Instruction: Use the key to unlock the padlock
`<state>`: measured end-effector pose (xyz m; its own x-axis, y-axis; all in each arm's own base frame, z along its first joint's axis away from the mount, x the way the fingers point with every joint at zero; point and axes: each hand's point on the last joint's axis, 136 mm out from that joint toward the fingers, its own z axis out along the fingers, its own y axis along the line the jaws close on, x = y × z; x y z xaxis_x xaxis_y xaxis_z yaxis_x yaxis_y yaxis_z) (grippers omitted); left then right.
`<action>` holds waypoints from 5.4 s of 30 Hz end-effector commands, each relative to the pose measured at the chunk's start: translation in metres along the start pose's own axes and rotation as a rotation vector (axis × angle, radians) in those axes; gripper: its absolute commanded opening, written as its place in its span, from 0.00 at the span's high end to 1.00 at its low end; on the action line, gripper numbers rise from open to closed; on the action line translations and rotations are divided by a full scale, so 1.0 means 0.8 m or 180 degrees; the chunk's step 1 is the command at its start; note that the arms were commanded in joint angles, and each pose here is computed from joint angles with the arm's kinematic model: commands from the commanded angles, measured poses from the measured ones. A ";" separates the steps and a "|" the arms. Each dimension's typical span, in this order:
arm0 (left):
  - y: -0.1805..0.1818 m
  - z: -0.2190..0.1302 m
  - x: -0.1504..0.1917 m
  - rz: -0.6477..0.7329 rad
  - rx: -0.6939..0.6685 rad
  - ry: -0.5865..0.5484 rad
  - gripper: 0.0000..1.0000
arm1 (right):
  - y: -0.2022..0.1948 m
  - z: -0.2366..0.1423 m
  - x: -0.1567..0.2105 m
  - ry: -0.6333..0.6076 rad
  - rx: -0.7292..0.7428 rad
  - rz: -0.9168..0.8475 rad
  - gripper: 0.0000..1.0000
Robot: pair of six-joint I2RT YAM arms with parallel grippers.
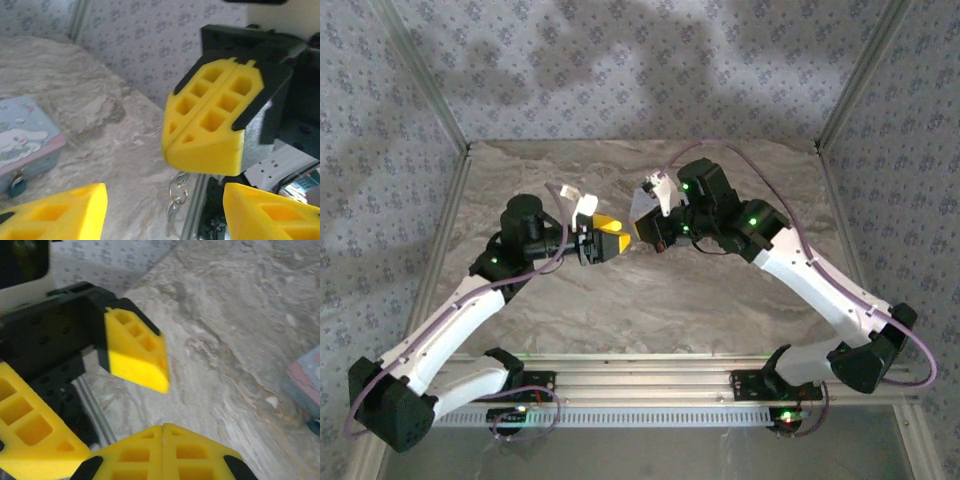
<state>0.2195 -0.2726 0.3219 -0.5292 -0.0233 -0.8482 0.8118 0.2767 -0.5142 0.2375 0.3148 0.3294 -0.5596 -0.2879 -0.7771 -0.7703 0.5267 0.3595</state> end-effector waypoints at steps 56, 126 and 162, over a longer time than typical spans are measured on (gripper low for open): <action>-0.044 0.018 -0.031 -0.0215 0.0903 -0.0424 1.00 | 0.026 -0.045 -0.057 -0.0974 -0.0678 0.0091 1.00; 0.161 -0.068 0.154 -0.1051 -0.1502 0.0445 1.00 | -0.310 0.197 0.202 0.0279 0.3233 0.1670 0.60; 0.145 -0.017 0.193 -0.0679 -0.0920 0.0429 1.00 | -0.144 0.170 0.154 0.1124 0.0472 0.2714 1.00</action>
<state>0.2233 -0.2213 0.1198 -0.7697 0.0203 -0.6381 0.5245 0.5899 -0.6139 0.3113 0.3123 0.0955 -0.9871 0.0290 -0.1572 -0.0541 0.8650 0.4988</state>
